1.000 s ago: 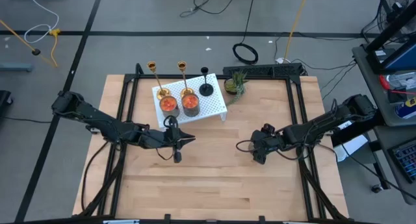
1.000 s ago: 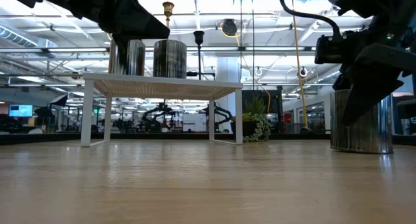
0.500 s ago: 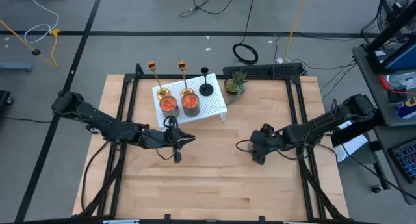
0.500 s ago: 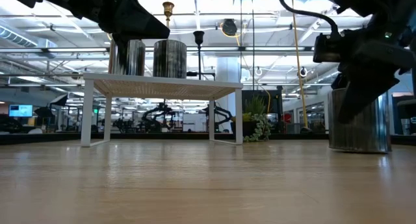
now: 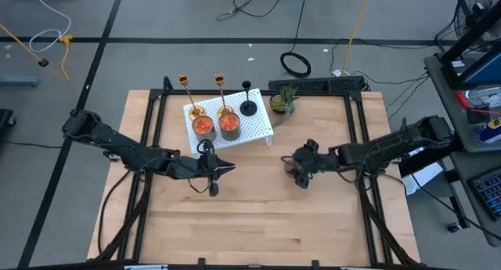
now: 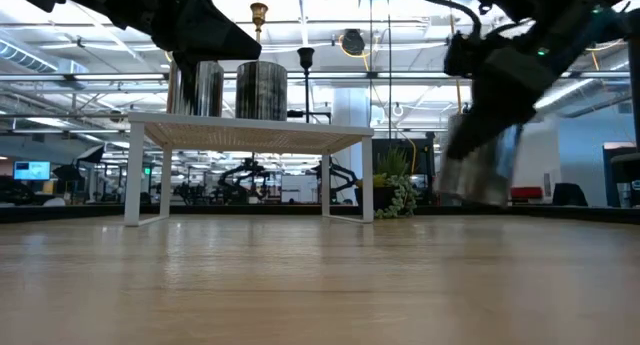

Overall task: Pick & Place candle stick holders
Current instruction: Put the brown scented candle on the shelf

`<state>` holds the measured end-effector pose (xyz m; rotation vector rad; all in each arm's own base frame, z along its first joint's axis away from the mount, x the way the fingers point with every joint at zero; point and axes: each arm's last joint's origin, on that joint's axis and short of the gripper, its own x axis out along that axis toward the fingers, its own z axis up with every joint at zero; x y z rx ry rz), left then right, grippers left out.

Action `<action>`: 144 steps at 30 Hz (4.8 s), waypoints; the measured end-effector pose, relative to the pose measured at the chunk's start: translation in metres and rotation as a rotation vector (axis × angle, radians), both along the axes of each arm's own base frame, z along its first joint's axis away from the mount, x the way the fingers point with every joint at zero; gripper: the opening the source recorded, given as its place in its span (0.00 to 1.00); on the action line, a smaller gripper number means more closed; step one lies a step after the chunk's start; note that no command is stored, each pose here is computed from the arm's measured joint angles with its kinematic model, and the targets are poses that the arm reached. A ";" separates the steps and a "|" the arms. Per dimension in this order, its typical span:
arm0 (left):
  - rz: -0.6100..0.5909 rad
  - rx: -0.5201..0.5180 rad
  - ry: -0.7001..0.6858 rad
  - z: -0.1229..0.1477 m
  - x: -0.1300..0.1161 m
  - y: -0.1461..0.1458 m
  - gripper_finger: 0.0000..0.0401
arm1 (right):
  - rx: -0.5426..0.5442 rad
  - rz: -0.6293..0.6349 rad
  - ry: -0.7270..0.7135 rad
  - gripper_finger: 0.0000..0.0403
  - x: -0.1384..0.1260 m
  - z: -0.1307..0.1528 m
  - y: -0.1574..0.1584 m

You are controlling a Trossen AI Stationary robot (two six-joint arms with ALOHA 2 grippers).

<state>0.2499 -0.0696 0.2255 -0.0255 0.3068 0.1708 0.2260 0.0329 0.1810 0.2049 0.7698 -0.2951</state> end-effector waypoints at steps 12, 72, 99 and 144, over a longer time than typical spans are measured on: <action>0.000 0.000 -0.001 0.000 0.000 0.000 0.10 | -0.135 0.025 -0.165 0.84 0.025 0.040 -0.026; 0.011 -0.006 -0.021 0.002 0.001 0.002 0.10 | -0.279 0.062 -0.327 0.85 0.104 0.090 -0.120; 0.011 -0.008 -0.021 0.002 0.001 0.002 0.10 | -0.316 0.150 -0.400 0.86 0.117 0.078 -0.138; 0.009 -0.006 -0.020 0.002 0.001 0.002 0.10 | -0.247 0.180 -0.409 0.86 0.114 0.078 -0.142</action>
